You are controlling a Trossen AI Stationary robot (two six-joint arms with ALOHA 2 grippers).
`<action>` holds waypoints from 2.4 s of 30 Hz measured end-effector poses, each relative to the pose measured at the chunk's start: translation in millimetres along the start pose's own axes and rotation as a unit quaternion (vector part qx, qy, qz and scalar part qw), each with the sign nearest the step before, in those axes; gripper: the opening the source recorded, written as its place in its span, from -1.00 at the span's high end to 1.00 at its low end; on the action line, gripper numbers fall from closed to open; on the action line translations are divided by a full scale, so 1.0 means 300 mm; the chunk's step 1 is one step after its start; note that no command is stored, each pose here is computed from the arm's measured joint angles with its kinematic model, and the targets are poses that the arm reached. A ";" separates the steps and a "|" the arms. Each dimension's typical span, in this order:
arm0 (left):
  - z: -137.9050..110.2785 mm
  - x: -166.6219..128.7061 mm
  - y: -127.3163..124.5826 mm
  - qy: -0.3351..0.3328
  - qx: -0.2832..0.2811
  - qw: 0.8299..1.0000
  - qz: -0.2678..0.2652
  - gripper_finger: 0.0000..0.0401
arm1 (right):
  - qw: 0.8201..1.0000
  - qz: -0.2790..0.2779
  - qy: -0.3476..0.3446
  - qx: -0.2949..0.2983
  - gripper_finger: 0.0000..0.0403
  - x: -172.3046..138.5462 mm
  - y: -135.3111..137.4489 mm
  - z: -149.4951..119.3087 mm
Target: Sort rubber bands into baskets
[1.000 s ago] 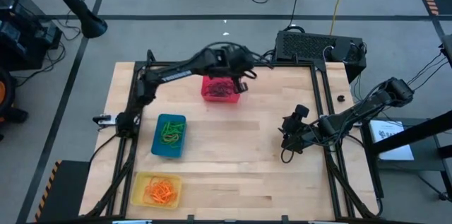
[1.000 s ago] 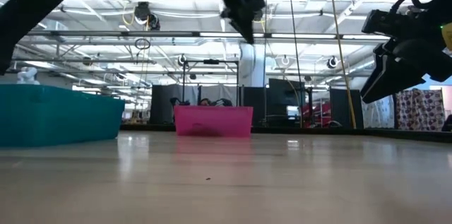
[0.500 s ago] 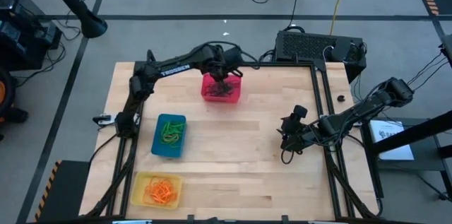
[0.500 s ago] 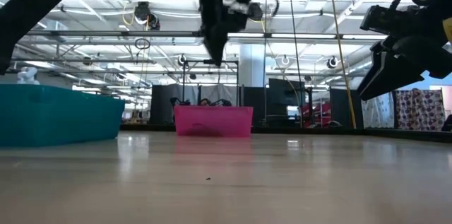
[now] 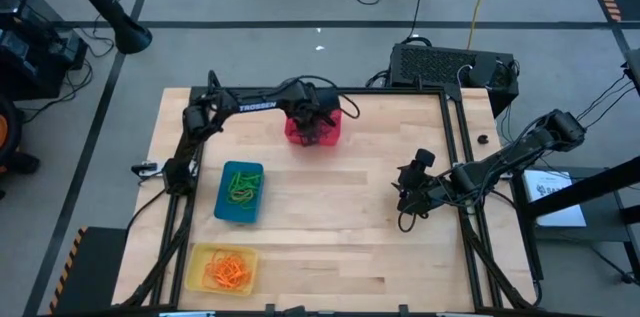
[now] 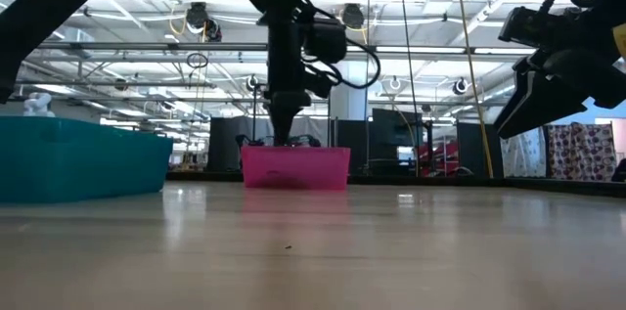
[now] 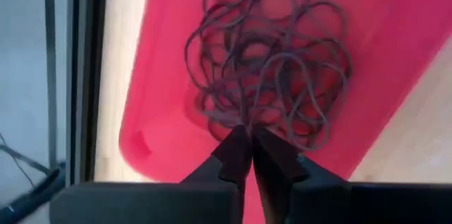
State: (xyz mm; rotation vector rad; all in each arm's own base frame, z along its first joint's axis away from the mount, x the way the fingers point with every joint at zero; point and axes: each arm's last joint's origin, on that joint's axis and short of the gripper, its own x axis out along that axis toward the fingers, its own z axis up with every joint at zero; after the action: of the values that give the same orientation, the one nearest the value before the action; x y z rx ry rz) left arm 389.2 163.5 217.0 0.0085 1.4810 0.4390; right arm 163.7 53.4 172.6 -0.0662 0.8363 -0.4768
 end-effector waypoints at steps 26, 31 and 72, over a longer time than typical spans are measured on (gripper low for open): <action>-0.224 -0.401 -0.037 -0.106 -0.006 0.994 -0.031 0.42 | 0.979 0.065 -0.189 -0.052 -0.11 -0.045 0.027 0.219; -0.396 -0.476 -0.056 -0.246 -0.021 0.968 -0.041 0.42 | 0.971 0.081 -0.216 -0.062 -0.11 -0.089 0.009 0.308; -0.925 0.047 -0.233 -0.640 -0.071 0.744 -0.178 0.43 | 0.946 0.137 -0.281 0.085 1.00 -0.092 -0.209 -0.062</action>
State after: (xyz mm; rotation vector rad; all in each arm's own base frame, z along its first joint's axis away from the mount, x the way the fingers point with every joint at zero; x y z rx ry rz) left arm 142.7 31.2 155.5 -0.0810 0.0519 0.1305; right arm 110.5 11.6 194.5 0.0717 0.2345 -0.2425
